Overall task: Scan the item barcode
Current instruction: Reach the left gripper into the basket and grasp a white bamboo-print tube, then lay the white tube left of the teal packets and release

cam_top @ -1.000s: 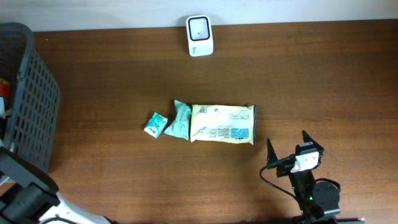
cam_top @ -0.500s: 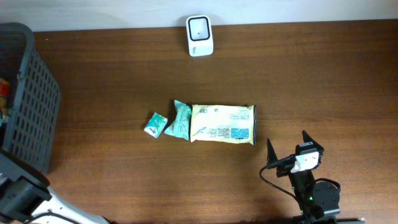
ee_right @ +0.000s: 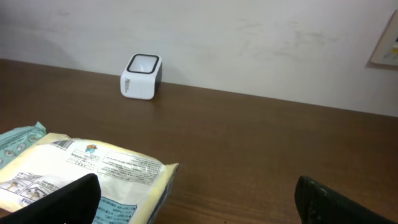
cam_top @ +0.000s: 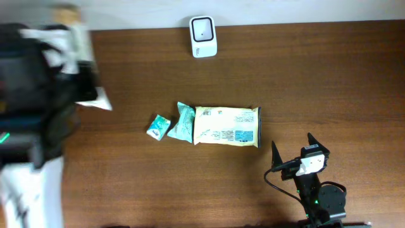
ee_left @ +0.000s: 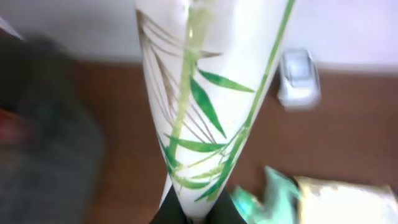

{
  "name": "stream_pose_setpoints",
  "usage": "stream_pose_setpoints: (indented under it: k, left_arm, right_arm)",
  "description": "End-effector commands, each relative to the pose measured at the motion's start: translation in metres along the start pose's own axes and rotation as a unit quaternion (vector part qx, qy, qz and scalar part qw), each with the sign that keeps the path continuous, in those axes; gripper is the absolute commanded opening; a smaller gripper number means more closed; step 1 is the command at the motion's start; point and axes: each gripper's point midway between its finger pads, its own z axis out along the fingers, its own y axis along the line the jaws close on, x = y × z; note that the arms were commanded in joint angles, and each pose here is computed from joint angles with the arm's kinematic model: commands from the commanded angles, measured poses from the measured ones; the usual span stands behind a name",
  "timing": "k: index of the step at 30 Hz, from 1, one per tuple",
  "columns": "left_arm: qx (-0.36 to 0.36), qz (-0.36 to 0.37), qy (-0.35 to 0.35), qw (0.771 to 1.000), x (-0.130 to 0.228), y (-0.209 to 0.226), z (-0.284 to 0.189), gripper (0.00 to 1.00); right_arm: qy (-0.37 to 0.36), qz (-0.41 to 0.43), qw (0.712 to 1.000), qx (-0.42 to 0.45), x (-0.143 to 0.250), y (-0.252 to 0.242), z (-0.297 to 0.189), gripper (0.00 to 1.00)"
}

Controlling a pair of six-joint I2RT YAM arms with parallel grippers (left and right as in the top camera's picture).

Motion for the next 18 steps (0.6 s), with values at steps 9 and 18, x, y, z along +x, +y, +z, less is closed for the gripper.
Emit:
stream_pose_setpoints:
  k: [9, 18]
  left_arm:
    - [0.014, -0.017, 0.242, 0.97, 0.197, -0.04, 0.219, 0.46]
    - [0.017, 0.0, 0.033, 0.999, 0.01, -0.004, 0.11, 0.99]
  right_arm:
    - [0.002, 0.006, 1.0, 0.007, 0.003, -0.003, 0.0, 0.99]
    - [0.002, 0.006, 1.0, 0.007, 0.003, -0.003, 0.0, 0.99]
